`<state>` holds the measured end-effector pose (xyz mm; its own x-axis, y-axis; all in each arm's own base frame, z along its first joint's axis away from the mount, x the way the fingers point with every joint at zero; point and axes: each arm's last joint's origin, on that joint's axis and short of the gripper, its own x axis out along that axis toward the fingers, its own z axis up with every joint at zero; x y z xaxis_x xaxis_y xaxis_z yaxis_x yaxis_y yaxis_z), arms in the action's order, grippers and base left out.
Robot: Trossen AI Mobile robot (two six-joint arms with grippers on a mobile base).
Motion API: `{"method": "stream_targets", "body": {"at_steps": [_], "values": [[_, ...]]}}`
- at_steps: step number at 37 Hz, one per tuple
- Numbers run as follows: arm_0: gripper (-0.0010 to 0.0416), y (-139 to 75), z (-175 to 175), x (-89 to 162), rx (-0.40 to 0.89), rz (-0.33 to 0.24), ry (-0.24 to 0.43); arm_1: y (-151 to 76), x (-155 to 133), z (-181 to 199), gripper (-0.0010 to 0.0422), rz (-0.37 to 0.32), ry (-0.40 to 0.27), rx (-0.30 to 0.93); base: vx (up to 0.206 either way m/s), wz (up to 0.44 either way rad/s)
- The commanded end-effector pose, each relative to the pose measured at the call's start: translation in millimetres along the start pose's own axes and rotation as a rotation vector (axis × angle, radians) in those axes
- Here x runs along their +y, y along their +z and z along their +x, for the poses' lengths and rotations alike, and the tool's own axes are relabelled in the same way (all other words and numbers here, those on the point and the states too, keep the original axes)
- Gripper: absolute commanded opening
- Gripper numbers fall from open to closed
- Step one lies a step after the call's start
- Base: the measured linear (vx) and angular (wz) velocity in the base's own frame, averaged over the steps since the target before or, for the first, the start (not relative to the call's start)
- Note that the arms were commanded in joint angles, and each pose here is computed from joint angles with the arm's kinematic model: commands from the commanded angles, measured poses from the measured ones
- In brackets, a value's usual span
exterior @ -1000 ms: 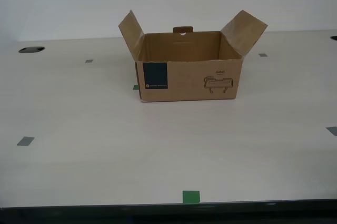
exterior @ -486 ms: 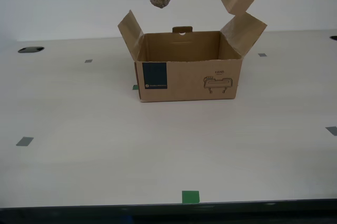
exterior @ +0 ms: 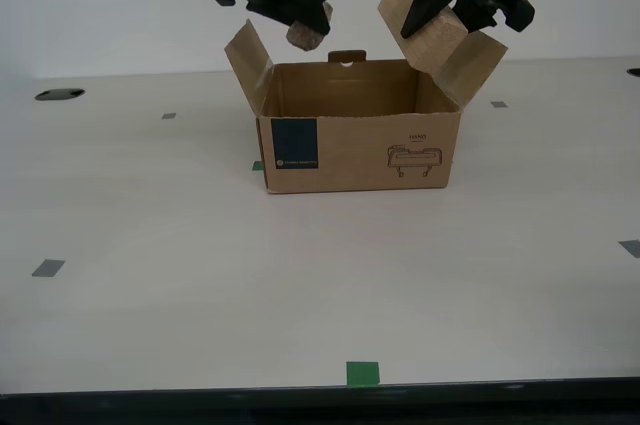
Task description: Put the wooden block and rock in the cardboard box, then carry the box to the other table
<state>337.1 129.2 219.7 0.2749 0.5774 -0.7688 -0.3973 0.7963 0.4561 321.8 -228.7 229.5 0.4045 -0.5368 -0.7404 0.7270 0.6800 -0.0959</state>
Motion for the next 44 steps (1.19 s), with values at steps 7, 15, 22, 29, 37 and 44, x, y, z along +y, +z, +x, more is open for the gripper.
{"method": "stream_targets", "body": {"at_steps": [7, 15, 22, 29, 37, 44], "values": [[0.0, 2.2, 0.0, 0.8, -0.021, -0.023, 0.01, -2.9, 1.2, 7.2, 0.0, 0.016, -0.005, 0.013, 0.0, 0.0], [0.0, 2.6, 0.0, 0.8, -0.025, -0.025, 0.01, -2.4, 1.2, 6.9, 0.0, 0.005, -0.004, 0.008, 0.0, 0.0], [0.0, 2.9, 0.0, 0.9, -0.027, -0.026, 0.01, -2.1, 1.2, 6.9, 0.0, 0.004, -0.004, 0.005, 0.0, 0.0], [0.0, 2.9, 0.1, 1.0, -0.028, -0.027, 0.011, -2.1, 1.2, 6.9, 0.0, 0.001, -0.004, 0.005, 0.0, 0.0], [0.0, 2.5, 0.5, 1.8, -0.025, -0.012, 0.012, -2.2, 1.1, 7.0, 0.0, -0.014, -0.004, 0.006, 0.0, 0.0], [0.0, 2.4, 0.8, 2.4, -0.024, -0.014, 0.013, -2.2, 0.9, 7.0, 0.0, -0.015, -0.004, 0.006, 0.0, 0.0]]}}
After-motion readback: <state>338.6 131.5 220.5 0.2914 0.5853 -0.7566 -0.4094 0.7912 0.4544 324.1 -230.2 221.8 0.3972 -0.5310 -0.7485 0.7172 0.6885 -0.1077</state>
